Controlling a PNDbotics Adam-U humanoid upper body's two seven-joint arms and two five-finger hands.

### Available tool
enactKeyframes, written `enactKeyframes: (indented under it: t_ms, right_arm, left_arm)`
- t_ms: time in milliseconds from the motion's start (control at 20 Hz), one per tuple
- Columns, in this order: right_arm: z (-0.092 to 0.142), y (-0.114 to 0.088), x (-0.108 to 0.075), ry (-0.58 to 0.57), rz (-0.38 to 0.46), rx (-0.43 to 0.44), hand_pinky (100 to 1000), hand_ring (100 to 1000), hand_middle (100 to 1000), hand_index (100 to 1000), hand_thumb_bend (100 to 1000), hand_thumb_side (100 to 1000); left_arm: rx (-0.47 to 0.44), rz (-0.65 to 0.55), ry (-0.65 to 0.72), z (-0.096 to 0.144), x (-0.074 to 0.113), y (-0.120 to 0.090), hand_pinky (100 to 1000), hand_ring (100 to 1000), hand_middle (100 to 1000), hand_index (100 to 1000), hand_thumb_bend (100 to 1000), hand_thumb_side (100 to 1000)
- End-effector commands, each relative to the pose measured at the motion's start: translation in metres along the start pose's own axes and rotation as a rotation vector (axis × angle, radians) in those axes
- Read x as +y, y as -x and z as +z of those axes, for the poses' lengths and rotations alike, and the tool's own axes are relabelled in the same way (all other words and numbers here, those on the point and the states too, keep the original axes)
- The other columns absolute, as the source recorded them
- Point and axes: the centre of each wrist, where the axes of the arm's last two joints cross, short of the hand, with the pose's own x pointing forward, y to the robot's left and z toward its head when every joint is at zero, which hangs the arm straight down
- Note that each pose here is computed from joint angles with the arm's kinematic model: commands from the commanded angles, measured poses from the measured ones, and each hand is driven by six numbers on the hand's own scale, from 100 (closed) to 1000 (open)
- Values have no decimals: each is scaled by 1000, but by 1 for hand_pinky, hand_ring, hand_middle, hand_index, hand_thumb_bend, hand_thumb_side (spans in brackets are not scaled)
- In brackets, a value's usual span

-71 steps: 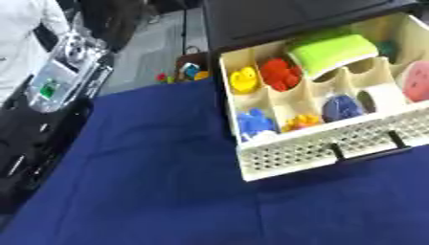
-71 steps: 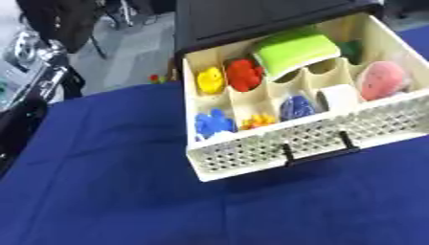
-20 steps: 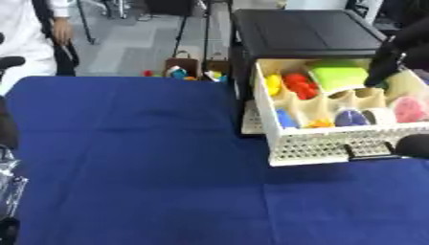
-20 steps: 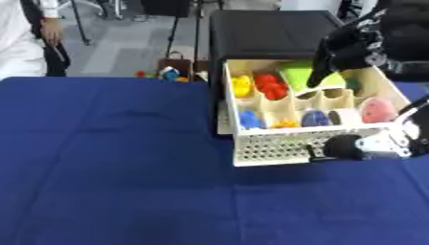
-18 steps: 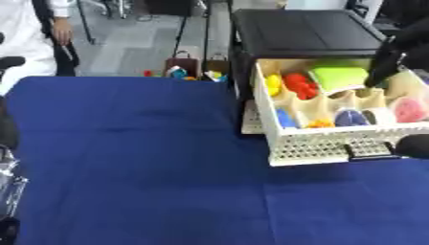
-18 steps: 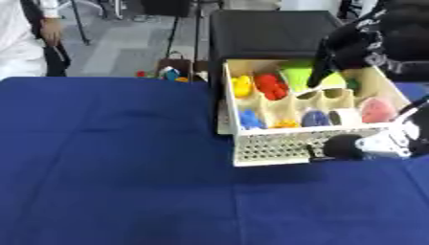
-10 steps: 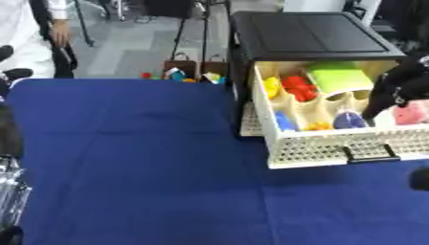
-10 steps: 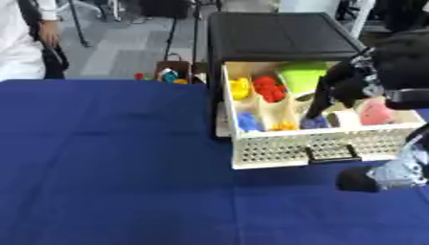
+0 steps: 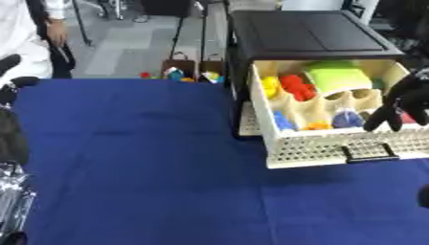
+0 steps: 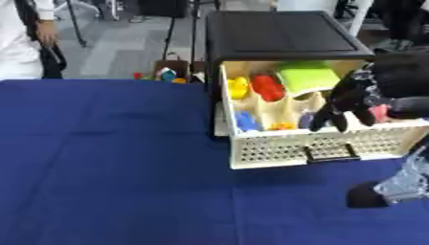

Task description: Pick up objects from table and place into drawer.

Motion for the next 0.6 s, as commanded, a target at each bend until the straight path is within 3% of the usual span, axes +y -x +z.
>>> enactKeyframes:
  t_ms: [50,450,600]
  right_arm:
    - [2,-2,-4,-4,-43,20,100,415,503,832,663,861]
    - [-12,-4,13,-73,-192,56,100,407,510,820,687,766]
    - [-18,-5,22,-103,-258,61,108,432,539,776,695,724]
  left_arm:
    - [-12,1,6,-2,-2,-4,554,715,745,870,662,1000]
    - [-7,6,-17,0,-2,-2,553,713,744,870,659,1000]
    - [1,9,-22,2,-2,-2,550,712,743,869,657,1000]
